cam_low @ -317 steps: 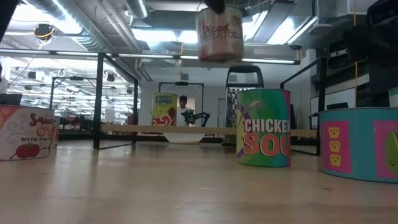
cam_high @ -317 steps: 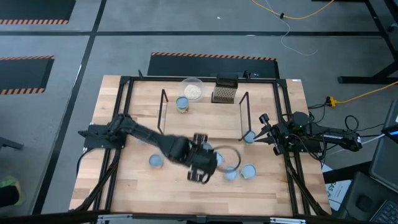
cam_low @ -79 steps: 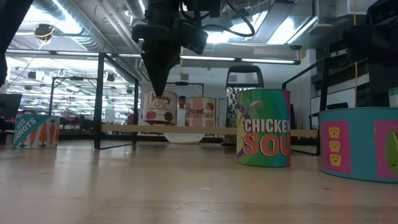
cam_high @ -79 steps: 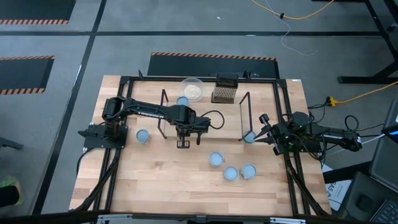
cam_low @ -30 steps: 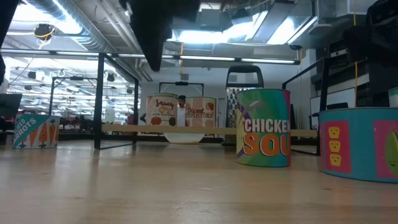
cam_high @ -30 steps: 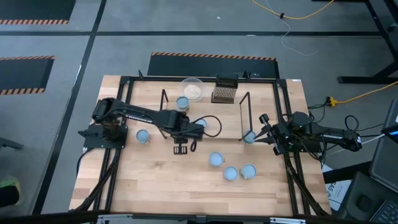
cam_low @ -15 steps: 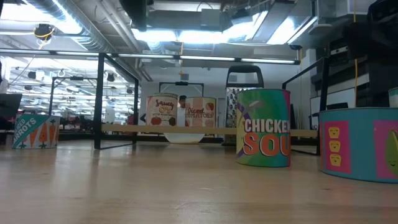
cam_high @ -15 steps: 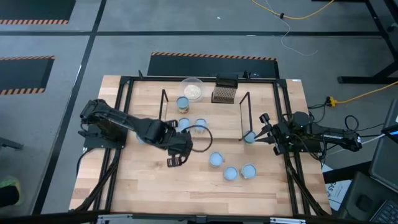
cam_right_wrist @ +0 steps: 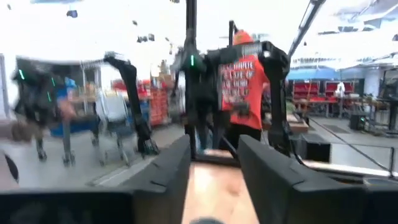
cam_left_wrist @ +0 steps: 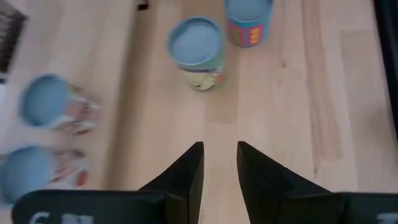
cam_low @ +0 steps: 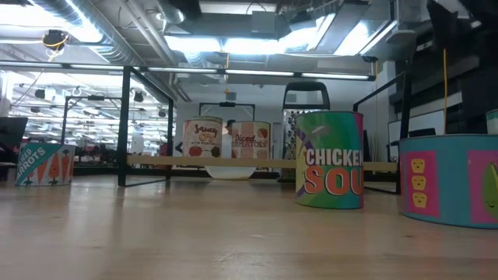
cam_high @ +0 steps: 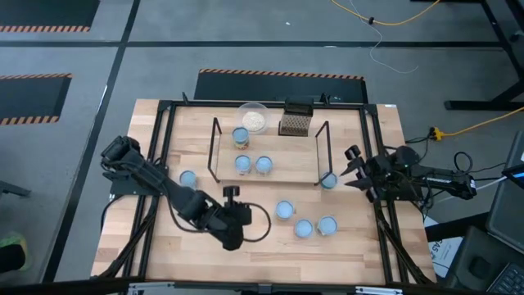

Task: Pick and place cans onto a shelf
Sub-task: Put the canned chicken soup on the shelf

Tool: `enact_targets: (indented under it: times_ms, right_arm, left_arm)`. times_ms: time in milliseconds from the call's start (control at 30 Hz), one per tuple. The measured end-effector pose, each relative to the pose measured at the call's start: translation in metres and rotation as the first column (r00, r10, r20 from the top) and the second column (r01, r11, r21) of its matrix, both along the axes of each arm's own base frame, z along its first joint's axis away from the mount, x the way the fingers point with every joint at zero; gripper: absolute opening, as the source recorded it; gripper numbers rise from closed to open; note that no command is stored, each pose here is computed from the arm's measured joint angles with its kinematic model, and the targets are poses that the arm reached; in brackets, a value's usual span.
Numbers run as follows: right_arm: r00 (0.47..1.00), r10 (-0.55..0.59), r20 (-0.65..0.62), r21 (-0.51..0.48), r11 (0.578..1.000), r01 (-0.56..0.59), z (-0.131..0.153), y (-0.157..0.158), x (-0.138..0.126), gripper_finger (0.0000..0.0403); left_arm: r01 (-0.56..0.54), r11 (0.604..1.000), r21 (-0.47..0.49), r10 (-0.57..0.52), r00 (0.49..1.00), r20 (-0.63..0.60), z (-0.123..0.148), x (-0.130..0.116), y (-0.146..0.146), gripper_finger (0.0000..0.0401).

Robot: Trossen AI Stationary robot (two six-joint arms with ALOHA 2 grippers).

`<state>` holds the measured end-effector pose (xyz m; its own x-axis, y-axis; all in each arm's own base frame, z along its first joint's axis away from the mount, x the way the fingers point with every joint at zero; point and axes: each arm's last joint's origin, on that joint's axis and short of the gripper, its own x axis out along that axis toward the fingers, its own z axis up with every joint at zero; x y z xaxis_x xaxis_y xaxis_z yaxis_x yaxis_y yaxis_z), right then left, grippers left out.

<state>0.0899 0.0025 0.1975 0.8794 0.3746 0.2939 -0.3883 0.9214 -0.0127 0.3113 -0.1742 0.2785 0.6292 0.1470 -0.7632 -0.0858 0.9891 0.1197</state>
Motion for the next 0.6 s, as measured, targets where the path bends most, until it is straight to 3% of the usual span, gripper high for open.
enact_targets:
  times_ms: [133, 333, 600]
  right_arm:
    - [1.0, 0.008, 0.007, 0.016, 1.0, -0.008, 0.013, 0.0, -0.002, 0.0178]
    - [1.0, 0.019, 0.011, -0.018, 1.0, -0.019, 0.054, 0.001, -0.003, 0.0178]
    - [0.979, 0.025, -0.202, -0.044, 0.998, -0.034, 0.089, 0.003, 0.036, 0.0176]
  left_arm:
    - [0.035, 0.999, -0.027, -0.033, 0.995, 0.092, -0.032, 0.004, -0.003, 0.0089]
    - [0.066, 0.996, -0.06, -0.053, 0.977, 0.207, -0.069, 0.003, 0.001, 0.0089]
    - [0.107, 0.989, -0.098, -0.08, 0.965, 0.25, -0.094, -0.009, -0.001, 0.0089]
